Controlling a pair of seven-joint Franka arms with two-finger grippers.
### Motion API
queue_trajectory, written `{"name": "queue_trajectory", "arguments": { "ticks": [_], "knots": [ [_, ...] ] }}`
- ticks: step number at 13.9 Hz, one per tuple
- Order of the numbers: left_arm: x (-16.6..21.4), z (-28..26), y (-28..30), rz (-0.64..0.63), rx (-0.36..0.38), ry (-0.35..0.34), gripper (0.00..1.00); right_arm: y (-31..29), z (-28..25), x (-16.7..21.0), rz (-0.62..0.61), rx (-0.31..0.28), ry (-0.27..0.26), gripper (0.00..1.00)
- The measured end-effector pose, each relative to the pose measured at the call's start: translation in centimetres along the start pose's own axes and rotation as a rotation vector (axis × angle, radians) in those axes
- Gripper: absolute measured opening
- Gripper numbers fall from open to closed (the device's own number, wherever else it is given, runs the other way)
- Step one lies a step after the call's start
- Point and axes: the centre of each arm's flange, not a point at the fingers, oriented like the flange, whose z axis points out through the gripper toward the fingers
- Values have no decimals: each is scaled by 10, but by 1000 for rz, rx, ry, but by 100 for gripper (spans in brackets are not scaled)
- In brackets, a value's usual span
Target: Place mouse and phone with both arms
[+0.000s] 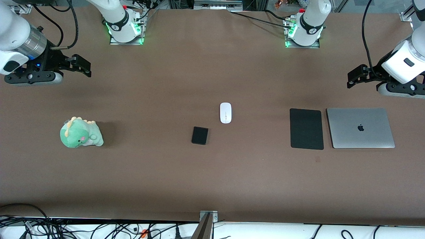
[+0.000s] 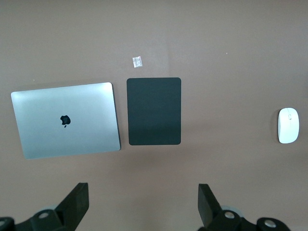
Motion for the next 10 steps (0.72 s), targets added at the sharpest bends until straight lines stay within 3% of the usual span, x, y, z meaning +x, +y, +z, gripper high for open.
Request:
{"name": "queue_trajectory", "arguments": {
  "ticks": [4,10],
  "knots": [
    [2,-3,0,1,0,7,100,-4,8,3,1,33,-18,100],
    [8,8,3,6,0,-18,100,3,4,5,-4,14,0,100]
  ]
}}
